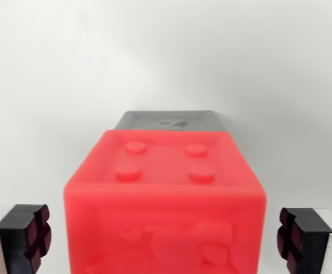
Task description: Destack cube
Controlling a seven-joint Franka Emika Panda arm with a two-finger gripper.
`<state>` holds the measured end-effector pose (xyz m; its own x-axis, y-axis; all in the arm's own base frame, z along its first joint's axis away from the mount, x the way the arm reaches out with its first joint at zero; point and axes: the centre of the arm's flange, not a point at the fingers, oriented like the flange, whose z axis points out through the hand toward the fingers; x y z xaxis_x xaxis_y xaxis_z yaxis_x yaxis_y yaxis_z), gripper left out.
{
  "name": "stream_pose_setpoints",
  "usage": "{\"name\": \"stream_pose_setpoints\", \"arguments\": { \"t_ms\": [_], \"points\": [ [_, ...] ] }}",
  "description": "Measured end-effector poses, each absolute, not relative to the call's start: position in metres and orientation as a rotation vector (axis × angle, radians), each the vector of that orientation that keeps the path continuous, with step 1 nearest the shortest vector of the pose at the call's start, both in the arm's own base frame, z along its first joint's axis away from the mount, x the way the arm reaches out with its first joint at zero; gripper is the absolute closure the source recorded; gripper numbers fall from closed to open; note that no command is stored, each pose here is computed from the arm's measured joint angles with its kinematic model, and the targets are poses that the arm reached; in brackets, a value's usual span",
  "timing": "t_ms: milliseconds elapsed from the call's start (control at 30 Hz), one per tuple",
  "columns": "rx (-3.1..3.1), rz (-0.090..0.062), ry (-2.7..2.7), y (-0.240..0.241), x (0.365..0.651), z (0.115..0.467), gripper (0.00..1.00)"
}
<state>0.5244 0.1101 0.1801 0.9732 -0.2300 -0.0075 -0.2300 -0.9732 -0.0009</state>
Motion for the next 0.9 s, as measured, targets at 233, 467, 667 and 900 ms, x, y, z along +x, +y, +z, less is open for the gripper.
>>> {"name": "stream_pose_setpoints", "arguments": {
  "t_ms": [233,467,667,900],
  "points": [
    [-3.118,0.01,0.364,0.11,0.5243,0.1705,0.0],
    [-3.118,0.008,0.364,0.11,0.5246,0.1692,1.0],
    [-3.118,0.008,0.364,0.1101,0.5246,0.1692,1.0],
    [-3.118,0.008,0.364,0.1101,0.5247,0.1693,1.0]
  ]
}}
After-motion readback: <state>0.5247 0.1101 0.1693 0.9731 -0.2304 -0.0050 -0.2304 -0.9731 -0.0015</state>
